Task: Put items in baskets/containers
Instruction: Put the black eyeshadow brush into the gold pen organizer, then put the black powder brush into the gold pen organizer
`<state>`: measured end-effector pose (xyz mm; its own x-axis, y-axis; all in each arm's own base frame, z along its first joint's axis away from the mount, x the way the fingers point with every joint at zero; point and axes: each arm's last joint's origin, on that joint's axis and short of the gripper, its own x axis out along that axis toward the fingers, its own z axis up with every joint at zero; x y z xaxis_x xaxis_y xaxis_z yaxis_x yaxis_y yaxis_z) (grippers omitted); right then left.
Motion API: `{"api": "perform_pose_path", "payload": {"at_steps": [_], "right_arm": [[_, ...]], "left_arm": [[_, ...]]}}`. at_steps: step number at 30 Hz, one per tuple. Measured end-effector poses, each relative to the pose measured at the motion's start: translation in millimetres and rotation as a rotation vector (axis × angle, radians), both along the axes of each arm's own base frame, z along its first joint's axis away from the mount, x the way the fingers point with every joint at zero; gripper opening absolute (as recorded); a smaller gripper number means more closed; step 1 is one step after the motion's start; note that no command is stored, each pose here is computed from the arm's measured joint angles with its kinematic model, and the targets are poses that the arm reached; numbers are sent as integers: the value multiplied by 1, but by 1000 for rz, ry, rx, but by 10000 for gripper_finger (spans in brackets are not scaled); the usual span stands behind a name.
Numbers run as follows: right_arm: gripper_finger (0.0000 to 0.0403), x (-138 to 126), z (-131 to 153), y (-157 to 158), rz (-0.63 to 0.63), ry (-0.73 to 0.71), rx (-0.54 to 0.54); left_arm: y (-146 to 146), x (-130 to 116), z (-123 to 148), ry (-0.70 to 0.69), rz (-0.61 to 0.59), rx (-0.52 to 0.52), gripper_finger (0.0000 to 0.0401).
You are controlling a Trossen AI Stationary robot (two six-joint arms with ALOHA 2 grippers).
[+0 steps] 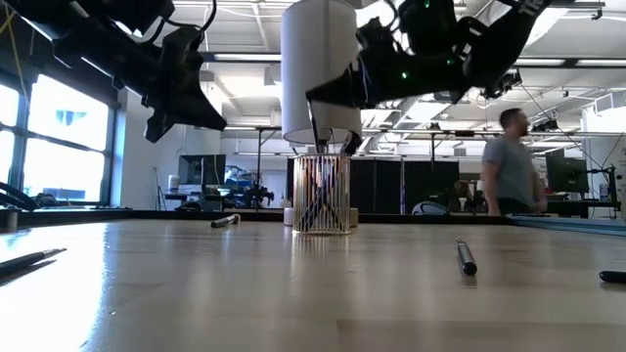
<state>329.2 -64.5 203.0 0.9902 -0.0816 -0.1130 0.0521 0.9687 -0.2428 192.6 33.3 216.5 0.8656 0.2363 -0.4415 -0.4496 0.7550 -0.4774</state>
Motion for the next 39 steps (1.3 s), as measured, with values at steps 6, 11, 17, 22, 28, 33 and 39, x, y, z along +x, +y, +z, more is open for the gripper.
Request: {"api": "perform_pose_path", "payload": {"at_steps": [6,11,17,22,28,33,39], "right_arm": [[25,-4,-9,1,3,164,25],[72,-5,10,3,-38,210,23],[112,-17,51,5,-119,255,10],[117,-37,72,7,-198,278,144],[117,-60,81,9,-341,323,291],[117,-66,82,9,-397,339,305],[117,-66,82,8,-420,329,330]], "left_arm": [[0,0,0,3,11,9,1],[2,0,0,21,21,81,3],[3,-1,0,34,54,122,48],[9,-3,1,45,257,183,111],[19,3,10,104,476,283,145],[57,16,14,234,521,97,146],[113,22,3,402,538,-209,146]]}}
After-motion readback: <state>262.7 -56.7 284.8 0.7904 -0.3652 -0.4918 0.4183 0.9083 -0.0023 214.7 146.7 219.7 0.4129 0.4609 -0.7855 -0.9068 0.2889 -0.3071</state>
